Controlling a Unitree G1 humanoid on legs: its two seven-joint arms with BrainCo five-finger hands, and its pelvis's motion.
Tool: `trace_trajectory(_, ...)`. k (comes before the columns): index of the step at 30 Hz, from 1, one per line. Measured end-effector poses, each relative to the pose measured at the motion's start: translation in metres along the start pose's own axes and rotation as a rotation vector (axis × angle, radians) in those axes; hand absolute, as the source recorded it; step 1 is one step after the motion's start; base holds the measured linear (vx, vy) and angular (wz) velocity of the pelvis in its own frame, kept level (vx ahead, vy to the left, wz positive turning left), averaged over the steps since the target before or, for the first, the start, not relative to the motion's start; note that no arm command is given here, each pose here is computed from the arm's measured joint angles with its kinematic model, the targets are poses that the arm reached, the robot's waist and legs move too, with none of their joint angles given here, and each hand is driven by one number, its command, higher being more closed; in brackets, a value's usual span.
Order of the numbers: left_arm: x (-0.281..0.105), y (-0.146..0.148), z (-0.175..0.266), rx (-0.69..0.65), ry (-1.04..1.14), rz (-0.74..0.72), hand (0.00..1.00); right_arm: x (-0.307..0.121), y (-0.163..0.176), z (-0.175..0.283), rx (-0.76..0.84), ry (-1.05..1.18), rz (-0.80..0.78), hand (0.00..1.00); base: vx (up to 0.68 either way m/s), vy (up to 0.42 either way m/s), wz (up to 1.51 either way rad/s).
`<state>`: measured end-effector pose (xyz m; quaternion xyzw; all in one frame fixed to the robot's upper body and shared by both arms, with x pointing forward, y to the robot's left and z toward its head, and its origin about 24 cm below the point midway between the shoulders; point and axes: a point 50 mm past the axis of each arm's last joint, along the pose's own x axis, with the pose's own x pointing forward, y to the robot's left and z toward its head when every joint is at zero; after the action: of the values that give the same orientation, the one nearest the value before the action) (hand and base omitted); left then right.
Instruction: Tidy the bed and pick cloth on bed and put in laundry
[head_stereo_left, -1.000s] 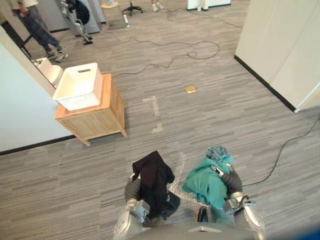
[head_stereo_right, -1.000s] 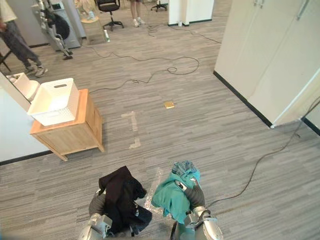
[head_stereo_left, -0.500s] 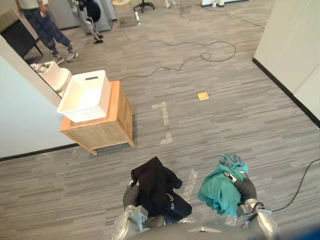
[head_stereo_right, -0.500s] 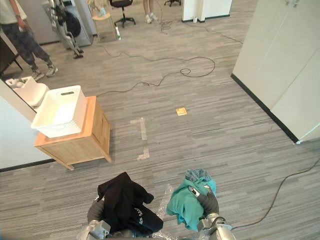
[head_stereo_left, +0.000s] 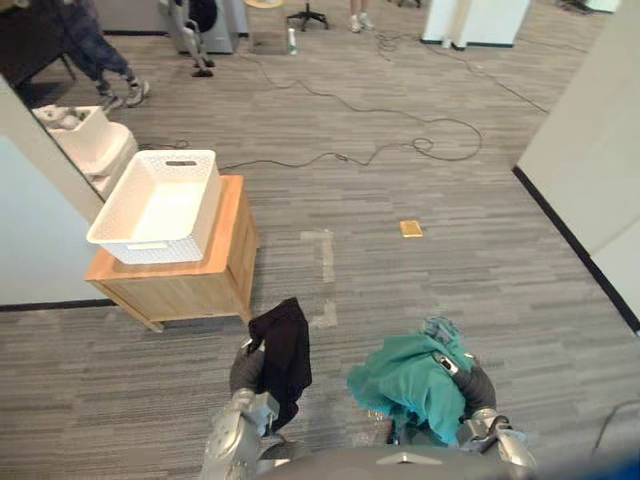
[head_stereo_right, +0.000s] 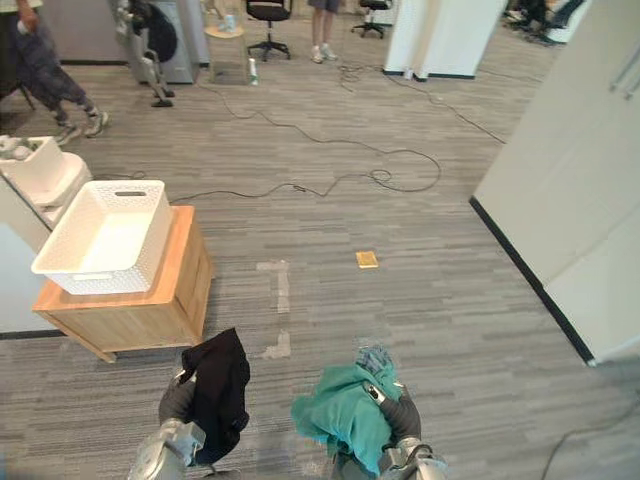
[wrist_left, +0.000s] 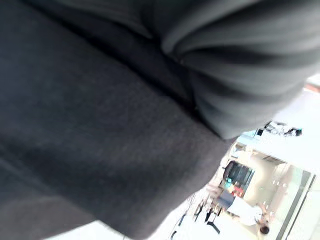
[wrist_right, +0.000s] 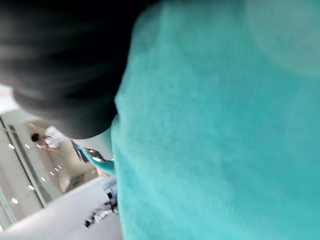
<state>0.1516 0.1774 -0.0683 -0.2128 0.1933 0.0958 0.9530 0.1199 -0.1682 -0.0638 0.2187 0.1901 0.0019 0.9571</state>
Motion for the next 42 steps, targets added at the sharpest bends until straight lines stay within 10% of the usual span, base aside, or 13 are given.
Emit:
trace_trajectory(25,-0.023,-0.040,-0.032,-0.120,0.096,-0.145,1.00,0.000,-0.016,0.024,-0.100,-0.038,0.017,1.00,0.33,-0.135,0.01)
trace_trajectory(42,-0.010,-0.014,-0.007,-0.032,0.001,-0.018,1.00,0.008,0.025,0.006,-0.068,-0.002,0.218,1.00,0.38,0.056,0.45)
